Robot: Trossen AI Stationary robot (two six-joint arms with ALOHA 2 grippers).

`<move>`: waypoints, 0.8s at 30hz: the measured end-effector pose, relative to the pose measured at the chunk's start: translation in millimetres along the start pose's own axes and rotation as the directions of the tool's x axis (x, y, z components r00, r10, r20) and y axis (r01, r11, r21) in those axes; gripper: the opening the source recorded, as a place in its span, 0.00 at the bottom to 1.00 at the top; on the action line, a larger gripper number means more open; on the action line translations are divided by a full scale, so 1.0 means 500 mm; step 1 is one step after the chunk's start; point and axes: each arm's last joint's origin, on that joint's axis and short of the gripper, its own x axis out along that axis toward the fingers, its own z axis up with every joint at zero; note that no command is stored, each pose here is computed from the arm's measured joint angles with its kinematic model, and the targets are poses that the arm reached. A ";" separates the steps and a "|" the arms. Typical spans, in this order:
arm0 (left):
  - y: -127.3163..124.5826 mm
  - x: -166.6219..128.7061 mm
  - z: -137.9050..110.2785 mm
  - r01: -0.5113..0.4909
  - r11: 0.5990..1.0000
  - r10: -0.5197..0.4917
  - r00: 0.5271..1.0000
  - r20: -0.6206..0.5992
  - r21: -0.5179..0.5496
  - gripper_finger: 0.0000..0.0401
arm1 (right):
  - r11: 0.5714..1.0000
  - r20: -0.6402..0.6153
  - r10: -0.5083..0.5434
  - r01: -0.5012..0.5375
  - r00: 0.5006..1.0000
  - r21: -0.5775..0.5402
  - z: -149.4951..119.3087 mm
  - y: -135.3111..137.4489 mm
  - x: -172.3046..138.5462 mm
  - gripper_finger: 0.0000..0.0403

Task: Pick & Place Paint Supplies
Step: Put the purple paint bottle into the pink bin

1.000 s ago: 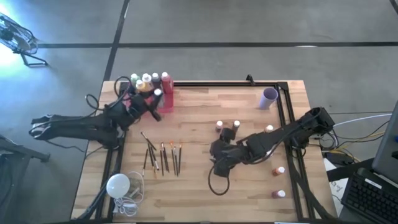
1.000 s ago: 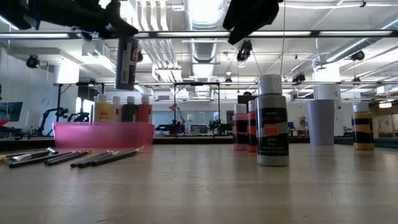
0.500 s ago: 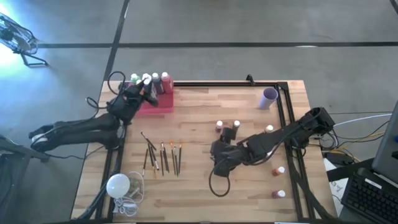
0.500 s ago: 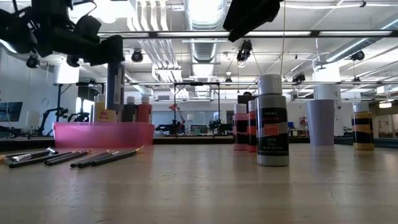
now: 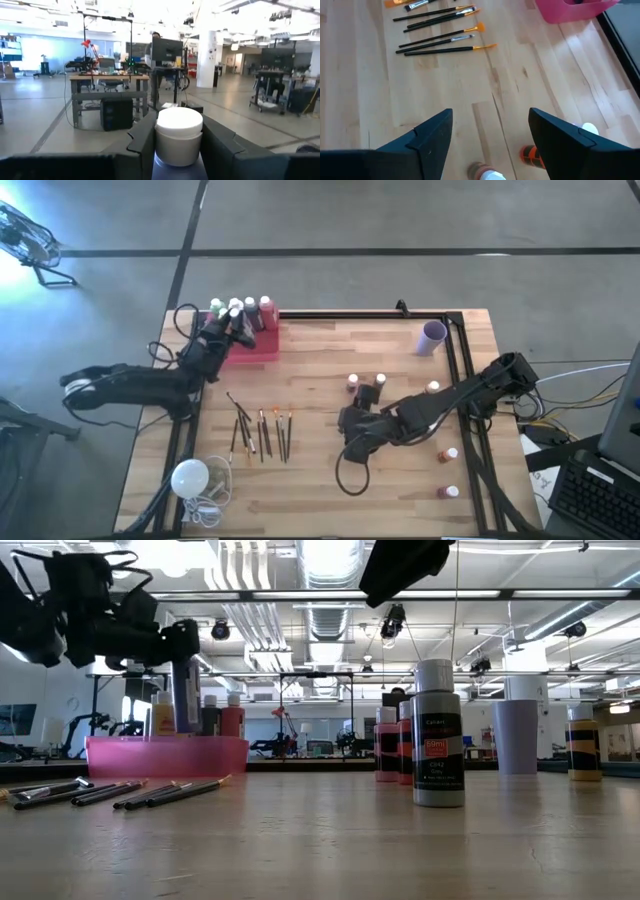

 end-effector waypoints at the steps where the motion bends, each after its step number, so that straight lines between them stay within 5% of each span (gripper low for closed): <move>1: -0.001 0.001 -0.006 0.001 1.000 -0.001 1.000 -0.014 0.011 0.32 | 1.000 0.004 -0.009 0.009 1.000 0.000 0.000 0.000 0.000 0.62; 15: 0.004 0.036 -0.054 -0.097 0.995 0.100 0.990 -0.101 0.032 0.32 | 1.000 0.007 -0.017 0.017 1.000 0.000 0.000 -0.001 0.001 0.56; 24: 0.008 0.050 -0.083 -0.131 0.990 0.136 0.984 -0.114 0.043 0.32 | 1.000 0.007 -0.017 0.017 1.000 -0.001 -0.001 -0.001 0.001 0.60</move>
